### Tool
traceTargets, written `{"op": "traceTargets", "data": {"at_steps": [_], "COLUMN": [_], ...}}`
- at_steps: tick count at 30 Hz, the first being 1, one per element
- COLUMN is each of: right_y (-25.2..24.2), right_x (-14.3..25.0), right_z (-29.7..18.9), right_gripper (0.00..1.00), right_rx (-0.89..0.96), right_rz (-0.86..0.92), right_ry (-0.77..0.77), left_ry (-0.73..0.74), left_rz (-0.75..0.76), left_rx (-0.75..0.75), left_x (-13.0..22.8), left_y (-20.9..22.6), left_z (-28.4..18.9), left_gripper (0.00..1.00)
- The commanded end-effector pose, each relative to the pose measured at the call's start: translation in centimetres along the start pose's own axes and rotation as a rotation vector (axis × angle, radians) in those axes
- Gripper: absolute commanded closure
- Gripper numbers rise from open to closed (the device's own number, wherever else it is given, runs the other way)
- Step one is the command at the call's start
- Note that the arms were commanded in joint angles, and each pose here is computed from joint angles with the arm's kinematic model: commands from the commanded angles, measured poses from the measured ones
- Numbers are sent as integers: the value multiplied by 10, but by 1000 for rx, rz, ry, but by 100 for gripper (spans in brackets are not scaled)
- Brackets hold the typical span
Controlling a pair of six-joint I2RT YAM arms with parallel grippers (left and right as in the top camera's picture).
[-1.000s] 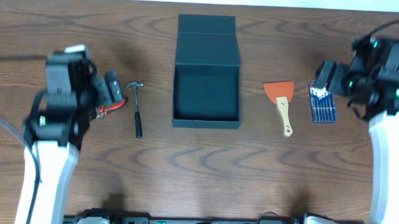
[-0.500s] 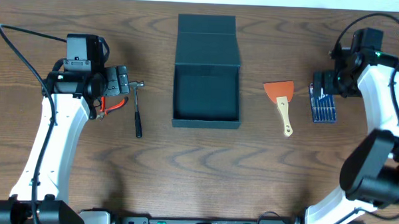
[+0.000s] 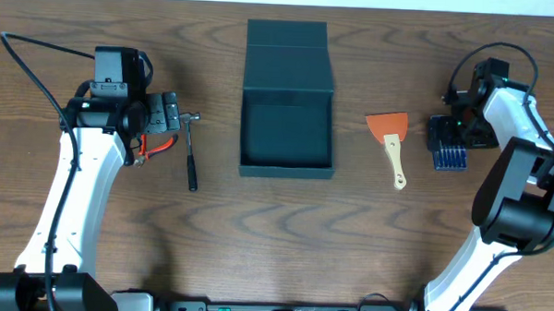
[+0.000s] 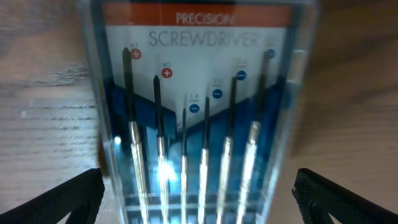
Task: Pack container
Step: 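Reach the right gripper to the blue precision screwdriver set and grasp it, then carry the screwdriver set into the green box and release it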
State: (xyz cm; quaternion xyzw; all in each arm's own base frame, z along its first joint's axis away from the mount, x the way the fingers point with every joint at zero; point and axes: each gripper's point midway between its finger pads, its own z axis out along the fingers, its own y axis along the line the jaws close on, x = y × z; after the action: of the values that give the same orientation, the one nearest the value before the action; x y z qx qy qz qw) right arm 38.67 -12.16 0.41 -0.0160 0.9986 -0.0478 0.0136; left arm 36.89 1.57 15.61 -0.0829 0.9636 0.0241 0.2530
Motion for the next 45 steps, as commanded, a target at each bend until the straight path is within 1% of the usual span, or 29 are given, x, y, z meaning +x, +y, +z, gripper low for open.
{"op": "traceTargets", "data": {"at_steps": [1,5,7,10,14,20,22,26,30,31,34,36,39,41,42,45], "right_y": [1,2,2,2,3,4,4,3,16,23,48,70,119,157,176,238], "right_x": [1,0,1,2,4,6,9,3,-20,-27,-46,-56,-66,-67,-66,-56], "right_z": [12,13,13,13,13,12,11,-11,-63,-81,-134,-169,-217,-237,-243,-252], "right_gripper": [1,3,11,28,32,31,36,45,55,58,75,84,89,94,98,99], "right_rx": [-15,-19,-20,-22,-23,-25,-28,-27,-65,-82,-101,-99,-109,-121,-126,-133], "right_rz": [18,41,48,48,81,109,110,167,143,127,64,5,-113,-220,-283,-533], "right_ry": [21,20,22,28,36,46,56,50,-32,-66,-170,-246,-368,-422,-442,-476], "left_ry": [0,0,0,0,0,0,0,0,0,0,0,0,0,0,0,0], "left_rz": [9,9,9,9,9,9,9,9,9,9,9,9,9,9,9,9], "left_rx": [-5,-5,-5,-5,-5,-5,-5,-5,-5,-5,-5,-5,-5,-5,-5,-5], "left_x": [-3,-3,-3,-3,-3,-3,-3,-3,-3,-3,-3,-3,-3,-3,-3,-3], "left_y": [0,0,0,0,0,0,0,0,0,0,0,0,0,0,0,0], "left_z": [1,1,1,1,1,1,1,1,1,1,1,1,1,1,1,1], "left_gripper": [2,2,2,2,2,2,2,2,2,2,2,2,2,2,2,2]}}
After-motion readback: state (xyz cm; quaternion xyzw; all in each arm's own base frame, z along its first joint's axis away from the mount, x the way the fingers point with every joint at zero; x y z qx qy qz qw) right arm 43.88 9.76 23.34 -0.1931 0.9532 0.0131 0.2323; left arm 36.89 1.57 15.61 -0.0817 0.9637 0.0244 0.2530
